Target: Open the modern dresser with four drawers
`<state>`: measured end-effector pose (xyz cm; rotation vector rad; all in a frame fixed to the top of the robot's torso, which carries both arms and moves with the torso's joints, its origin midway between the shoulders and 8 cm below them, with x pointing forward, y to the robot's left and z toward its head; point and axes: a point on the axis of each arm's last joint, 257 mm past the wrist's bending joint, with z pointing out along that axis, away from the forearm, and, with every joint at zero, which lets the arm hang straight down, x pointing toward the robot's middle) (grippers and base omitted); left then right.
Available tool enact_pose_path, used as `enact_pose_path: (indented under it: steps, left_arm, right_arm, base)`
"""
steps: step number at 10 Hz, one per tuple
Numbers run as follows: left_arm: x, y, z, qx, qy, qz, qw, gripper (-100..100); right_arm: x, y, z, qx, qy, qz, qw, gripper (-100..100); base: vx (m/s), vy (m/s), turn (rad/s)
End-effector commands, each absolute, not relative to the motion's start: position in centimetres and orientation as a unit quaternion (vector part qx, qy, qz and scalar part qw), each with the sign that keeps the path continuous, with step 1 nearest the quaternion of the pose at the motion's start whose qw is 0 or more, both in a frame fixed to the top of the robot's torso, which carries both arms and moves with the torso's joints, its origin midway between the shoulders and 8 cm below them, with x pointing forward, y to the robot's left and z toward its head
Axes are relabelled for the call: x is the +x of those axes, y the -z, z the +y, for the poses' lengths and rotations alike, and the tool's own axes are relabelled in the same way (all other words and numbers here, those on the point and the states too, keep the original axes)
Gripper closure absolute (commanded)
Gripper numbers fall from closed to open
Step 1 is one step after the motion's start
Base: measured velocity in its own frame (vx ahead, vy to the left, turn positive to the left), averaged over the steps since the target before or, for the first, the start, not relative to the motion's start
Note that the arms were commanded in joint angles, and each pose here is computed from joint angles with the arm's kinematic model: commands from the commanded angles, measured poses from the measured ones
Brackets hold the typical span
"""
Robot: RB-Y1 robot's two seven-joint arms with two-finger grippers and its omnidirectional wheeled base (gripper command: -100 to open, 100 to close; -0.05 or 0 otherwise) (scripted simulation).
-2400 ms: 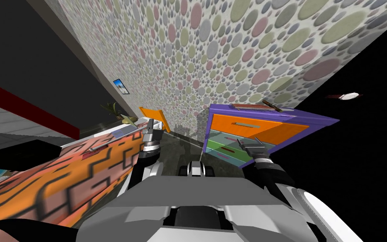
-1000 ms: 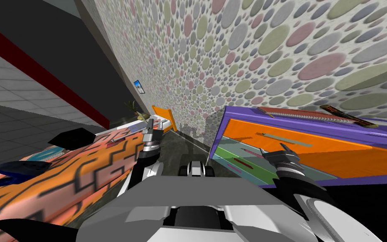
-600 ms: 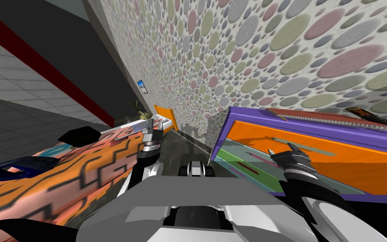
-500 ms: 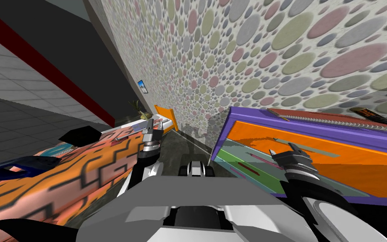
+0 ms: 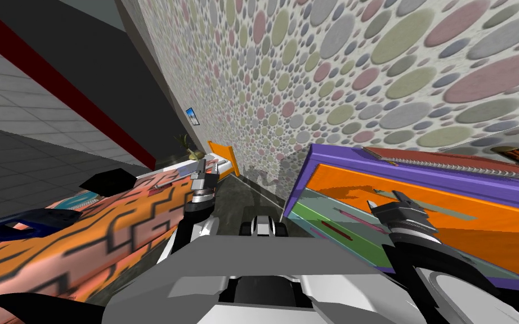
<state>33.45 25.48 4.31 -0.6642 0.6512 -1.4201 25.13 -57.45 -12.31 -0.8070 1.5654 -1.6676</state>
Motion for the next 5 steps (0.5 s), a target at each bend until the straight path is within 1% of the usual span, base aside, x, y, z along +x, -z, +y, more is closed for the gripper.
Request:
enact_pose_path:
  steps: [1, 4, 5]
  left_arm:
    - [33.45, -4.31, 25.48, -0.294, 0.628, 0.288, 0.661, 0]
    - [33.46, -4.31, 25.47, -0.294, 0.628, 0.288, 0.661, 0]
    - [33.46, -4.31, 25.47, -0.294, 0.628, 0.288, 0.661, 0]
  right_arm:
    - [25.16, 12.04, -57.01, -0.314, 0.643, 0.602, 0.354, 100]
    - [25.19, 11.69, -56.47, -0.316, 0.642, 0.6, 0.358, 100]
    - [25.18, 11.78, -56.61, -0.316, 0.642, 0.601, 0.357, 100]
  base:
    - [-0.094, 0.063, -0.057]
    - [-0.161, 0.098, -0.045]
    - [-0.073, 0.046, -0.016]
